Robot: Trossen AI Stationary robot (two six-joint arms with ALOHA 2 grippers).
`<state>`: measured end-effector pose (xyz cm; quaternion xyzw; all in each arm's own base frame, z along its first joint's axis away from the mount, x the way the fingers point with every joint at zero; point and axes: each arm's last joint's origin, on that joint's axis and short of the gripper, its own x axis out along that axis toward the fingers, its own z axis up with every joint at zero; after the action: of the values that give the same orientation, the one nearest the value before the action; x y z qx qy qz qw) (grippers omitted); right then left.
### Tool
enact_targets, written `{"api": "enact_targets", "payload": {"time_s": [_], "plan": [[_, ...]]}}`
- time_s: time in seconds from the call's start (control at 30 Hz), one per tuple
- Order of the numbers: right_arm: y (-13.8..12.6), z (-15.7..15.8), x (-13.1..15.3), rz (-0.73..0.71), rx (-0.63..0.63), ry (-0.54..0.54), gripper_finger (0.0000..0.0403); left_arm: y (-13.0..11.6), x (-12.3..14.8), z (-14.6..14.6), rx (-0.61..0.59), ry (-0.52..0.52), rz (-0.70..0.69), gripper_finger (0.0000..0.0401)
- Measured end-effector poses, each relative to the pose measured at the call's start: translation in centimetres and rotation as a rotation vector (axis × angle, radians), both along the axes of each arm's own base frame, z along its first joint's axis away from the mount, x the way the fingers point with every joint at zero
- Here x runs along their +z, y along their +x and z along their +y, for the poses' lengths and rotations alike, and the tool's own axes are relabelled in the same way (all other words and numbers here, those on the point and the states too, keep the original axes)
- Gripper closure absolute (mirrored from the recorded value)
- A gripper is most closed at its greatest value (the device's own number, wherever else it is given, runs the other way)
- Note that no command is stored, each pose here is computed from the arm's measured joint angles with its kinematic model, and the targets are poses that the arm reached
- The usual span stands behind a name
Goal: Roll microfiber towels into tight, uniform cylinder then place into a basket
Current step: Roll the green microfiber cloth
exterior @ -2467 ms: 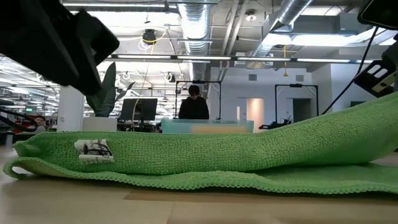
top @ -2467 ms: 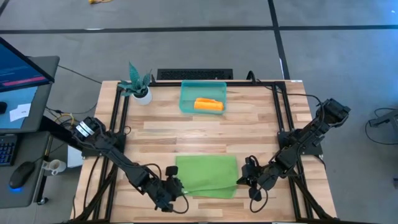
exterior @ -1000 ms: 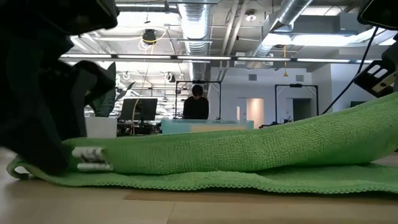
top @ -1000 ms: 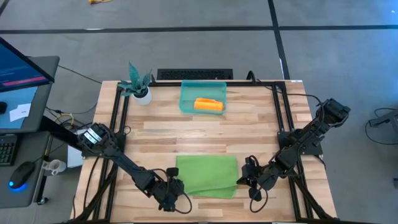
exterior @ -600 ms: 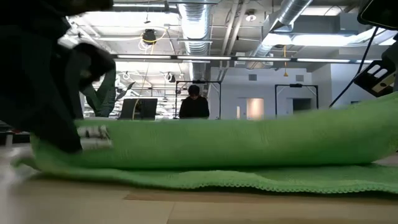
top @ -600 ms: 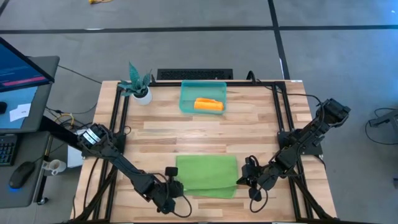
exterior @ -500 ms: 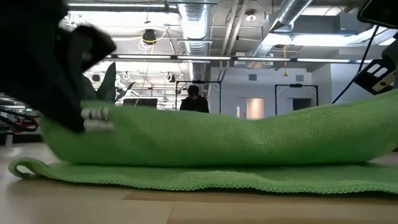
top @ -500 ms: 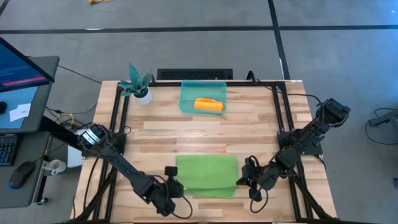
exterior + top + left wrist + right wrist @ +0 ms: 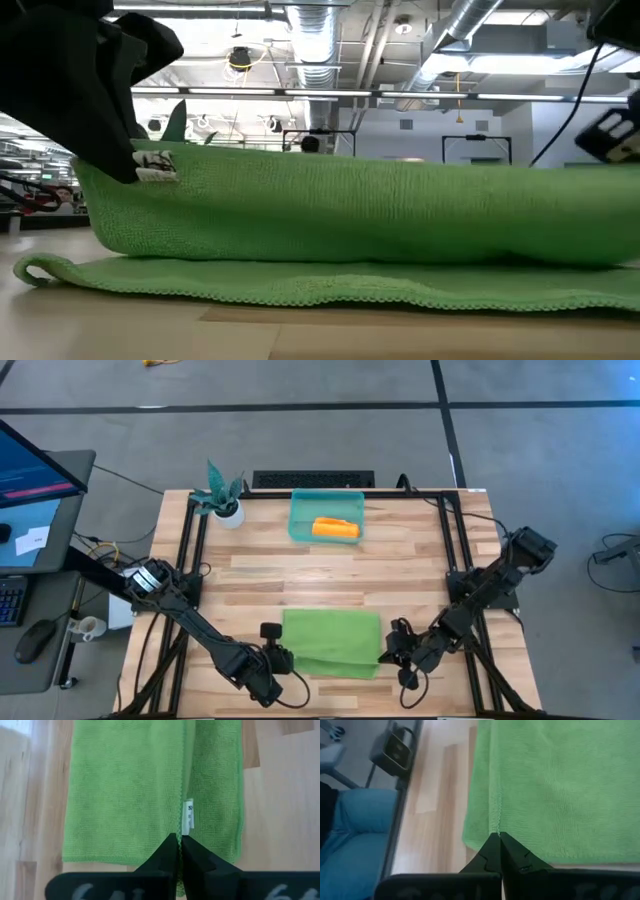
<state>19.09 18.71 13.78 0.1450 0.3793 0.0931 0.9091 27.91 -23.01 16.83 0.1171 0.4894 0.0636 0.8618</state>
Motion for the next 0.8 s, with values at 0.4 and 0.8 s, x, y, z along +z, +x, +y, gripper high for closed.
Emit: {"api": "enact_targets", "payload": {"time_s": [0.4, 0.8], "plan": [[0.6, 0.8, -1.5, 0.020, 0.020, 0.061, 0.0391, 0.0, 0.0, -0.1, 0.029, -0.054, 0.011, 0.0400], [0.6, 0.9, -1.5, 0.045, -0.028, 0.121, 0.0367, 0.2, 0.0, -0.4, 0.007, -0.107, 0.018, 0.0380]]}}
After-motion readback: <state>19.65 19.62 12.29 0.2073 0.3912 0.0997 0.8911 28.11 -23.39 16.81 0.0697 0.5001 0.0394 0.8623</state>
